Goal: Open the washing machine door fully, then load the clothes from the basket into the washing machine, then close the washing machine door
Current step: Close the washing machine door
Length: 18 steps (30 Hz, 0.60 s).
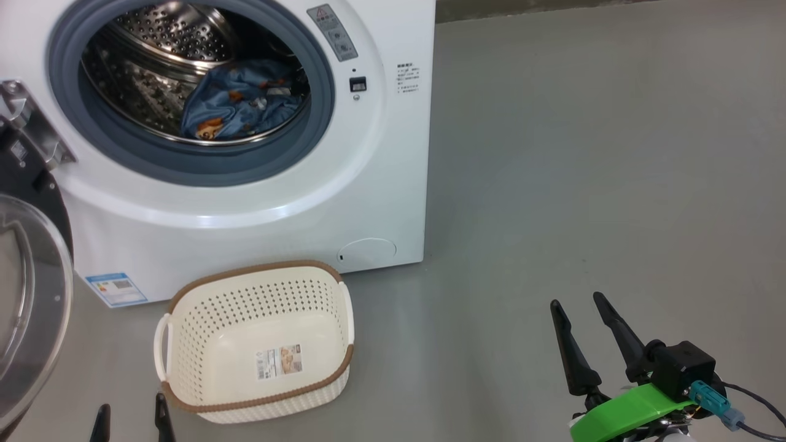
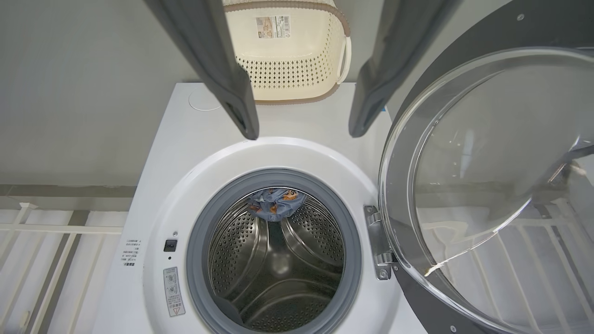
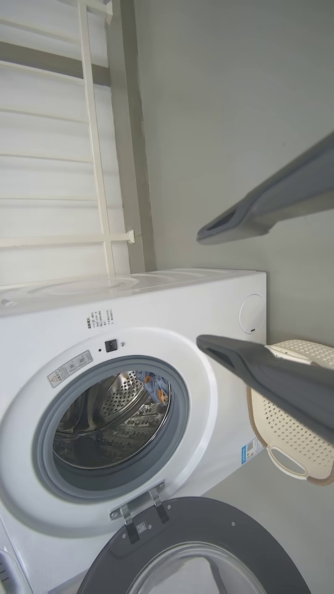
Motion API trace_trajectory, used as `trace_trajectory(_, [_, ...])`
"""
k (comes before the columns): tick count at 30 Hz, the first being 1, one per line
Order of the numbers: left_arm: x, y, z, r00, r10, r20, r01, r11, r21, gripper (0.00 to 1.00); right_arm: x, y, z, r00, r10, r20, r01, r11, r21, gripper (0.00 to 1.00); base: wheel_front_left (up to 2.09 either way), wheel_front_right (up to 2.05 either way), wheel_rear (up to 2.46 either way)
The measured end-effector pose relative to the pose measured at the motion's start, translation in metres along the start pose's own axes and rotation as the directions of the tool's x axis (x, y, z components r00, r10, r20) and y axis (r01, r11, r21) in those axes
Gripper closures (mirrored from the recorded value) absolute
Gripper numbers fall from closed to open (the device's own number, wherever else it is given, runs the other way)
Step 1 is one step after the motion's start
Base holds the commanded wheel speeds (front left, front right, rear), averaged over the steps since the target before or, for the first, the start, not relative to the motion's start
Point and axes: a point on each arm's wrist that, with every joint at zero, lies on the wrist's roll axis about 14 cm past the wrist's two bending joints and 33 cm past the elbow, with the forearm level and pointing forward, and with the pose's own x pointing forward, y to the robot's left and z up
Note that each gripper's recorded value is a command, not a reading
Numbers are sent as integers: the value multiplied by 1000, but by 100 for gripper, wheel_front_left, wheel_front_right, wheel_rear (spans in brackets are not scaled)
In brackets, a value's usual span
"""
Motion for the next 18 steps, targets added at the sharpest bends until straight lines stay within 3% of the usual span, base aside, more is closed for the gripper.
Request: trace_trajectory(18, [-9, 13, 3, 1000, 29, 9, -29, 999, -16, 0, 7, 15, 0, 999, 45, 2, -45, 999, 6, 0, -14, 14, 0])
